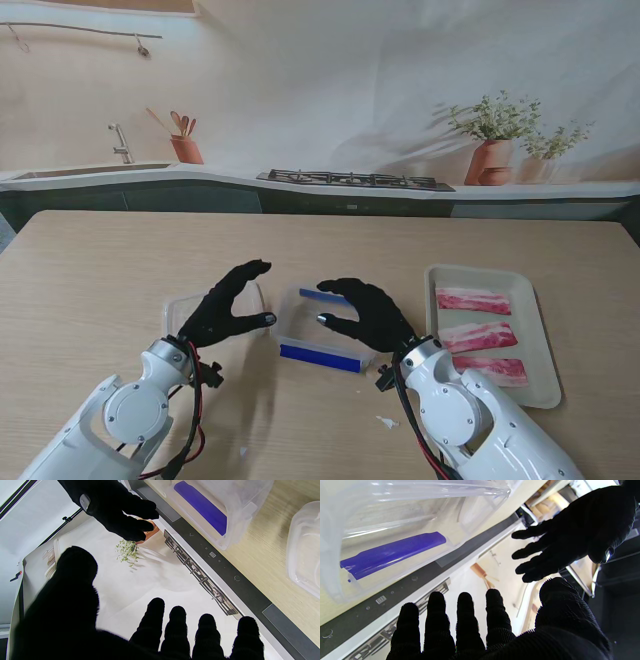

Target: Separate the bacon slices onto the tray

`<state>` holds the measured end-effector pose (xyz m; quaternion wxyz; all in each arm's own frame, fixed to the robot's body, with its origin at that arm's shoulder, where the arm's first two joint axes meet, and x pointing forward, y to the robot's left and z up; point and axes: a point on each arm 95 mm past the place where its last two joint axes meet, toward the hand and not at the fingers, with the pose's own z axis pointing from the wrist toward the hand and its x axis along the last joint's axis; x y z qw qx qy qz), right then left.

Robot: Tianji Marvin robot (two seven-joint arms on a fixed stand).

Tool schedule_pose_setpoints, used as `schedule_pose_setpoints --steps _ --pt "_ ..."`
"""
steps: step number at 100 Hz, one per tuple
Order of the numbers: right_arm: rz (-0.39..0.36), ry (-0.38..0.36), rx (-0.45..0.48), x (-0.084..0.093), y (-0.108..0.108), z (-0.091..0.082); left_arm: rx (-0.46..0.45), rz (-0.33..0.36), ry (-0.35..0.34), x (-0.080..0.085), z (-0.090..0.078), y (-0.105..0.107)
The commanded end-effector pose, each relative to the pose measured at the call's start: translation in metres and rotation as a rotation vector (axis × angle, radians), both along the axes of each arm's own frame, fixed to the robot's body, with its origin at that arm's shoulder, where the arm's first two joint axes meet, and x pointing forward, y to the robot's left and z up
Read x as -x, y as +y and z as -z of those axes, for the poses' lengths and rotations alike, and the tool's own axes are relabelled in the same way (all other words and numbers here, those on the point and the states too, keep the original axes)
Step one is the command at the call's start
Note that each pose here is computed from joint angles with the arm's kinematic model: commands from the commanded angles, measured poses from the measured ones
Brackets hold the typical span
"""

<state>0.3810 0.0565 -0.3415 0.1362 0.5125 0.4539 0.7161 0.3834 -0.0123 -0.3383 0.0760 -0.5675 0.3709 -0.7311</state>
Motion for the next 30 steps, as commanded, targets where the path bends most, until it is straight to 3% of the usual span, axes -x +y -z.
schedule_pose_setpoints --steps 1,30 --pt "0.000 0.013 0.005 0.0037 0.0027 0.0032 0.002 0.015 0.012 0.0011 0.0010 -0.0038" --pt "0.003 0.025 0.009 0.0043 0.0060 0.0044 -0.012 0.010 -0.001 0.0027 0.0002 0.0000"
